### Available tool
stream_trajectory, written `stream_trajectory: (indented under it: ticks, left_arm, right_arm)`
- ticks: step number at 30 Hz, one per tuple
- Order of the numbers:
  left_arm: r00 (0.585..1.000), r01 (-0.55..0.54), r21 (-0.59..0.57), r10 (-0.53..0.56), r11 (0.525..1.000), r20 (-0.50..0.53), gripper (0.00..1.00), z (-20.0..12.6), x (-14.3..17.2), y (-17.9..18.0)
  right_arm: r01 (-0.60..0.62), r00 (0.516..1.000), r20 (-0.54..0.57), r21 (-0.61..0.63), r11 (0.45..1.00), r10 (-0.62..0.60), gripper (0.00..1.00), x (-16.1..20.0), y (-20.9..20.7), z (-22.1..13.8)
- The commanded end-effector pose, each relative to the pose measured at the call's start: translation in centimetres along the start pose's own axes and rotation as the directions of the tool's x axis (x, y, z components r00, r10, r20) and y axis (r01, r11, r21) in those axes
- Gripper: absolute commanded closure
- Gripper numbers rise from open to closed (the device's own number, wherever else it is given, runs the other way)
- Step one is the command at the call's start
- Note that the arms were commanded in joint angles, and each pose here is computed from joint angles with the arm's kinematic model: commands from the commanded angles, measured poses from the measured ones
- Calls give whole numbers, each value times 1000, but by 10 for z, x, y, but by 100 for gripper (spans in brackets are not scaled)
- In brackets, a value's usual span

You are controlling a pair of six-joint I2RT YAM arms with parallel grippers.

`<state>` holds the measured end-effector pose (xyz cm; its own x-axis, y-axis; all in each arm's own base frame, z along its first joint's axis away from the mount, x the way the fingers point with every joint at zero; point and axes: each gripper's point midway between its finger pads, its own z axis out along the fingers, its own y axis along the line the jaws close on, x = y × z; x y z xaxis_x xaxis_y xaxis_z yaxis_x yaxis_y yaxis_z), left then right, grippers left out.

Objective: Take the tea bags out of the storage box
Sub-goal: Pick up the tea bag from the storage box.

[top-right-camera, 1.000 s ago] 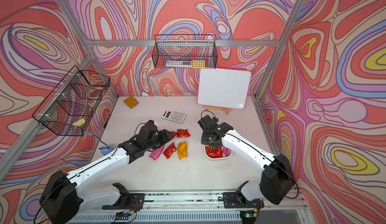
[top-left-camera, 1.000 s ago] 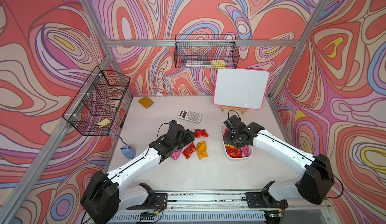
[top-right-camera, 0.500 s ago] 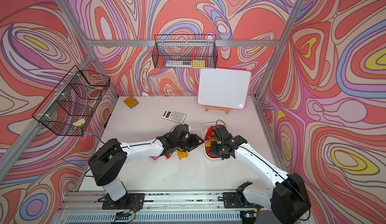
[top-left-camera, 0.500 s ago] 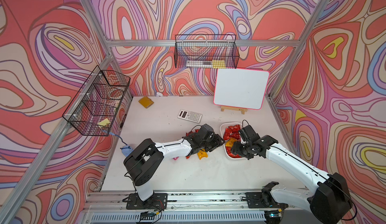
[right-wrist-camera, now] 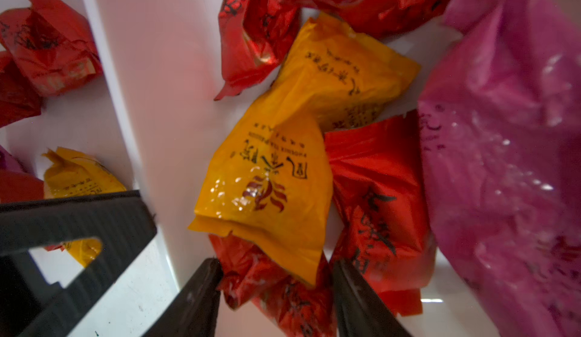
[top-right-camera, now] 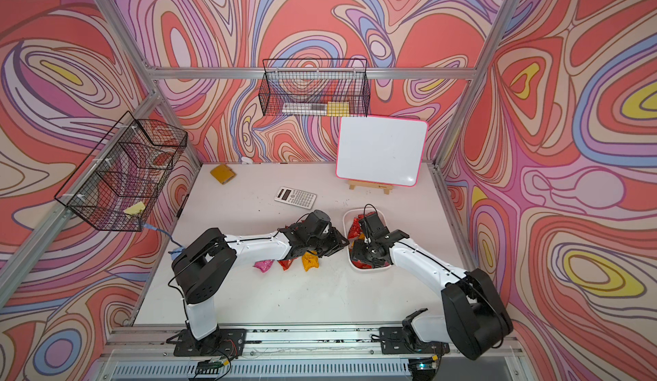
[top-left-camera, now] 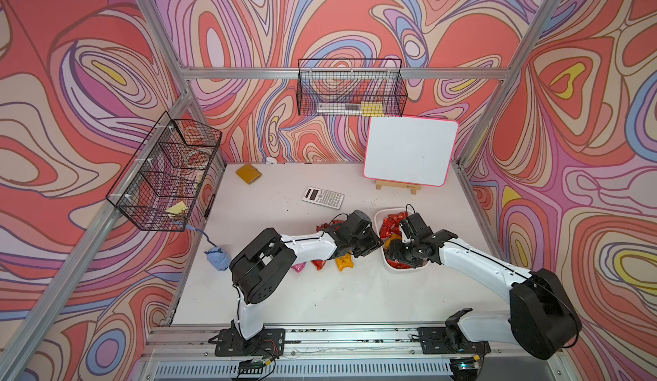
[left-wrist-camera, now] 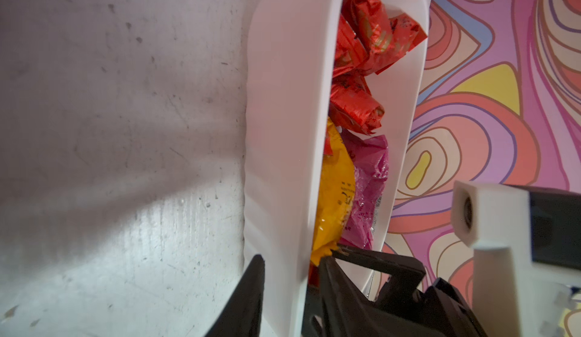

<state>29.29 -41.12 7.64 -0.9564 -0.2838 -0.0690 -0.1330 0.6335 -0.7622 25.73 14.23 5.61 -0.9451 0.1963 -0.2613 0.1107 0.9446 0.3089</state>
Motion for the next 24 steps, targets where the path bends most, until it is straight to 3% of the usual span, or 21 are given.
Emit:
stream_trajectory:
  ticks: [1,12,17,21,24]
  left_arm:
    - [1000,-31,-28,31,999,-2,71,7,-3,1]
    - [993,-110,-66,111,992,26,79,12,-17,-7]
    - [986,-157,-80,161,984,46,79,8,-26,-13]
    - [978,-190,-64,194,980,73,75,-1,-31,-25]
    - [973,-208,-47,211,977,94,64,-9,-34,-34]
  right_arm:
    - [-6,1000,2,-9,1000,6,50,0,-2,10]
    - [1,1000,14,-33,999,0,86,-1,-1,8]
    - [7,1000,28,-44,999,-6,97,-2,1,-5]
    - [6,999,44,-49,999,-3,100,-3,3,-21]
    - [-1,999,50,-54,999,4,100,-2,4,-33]
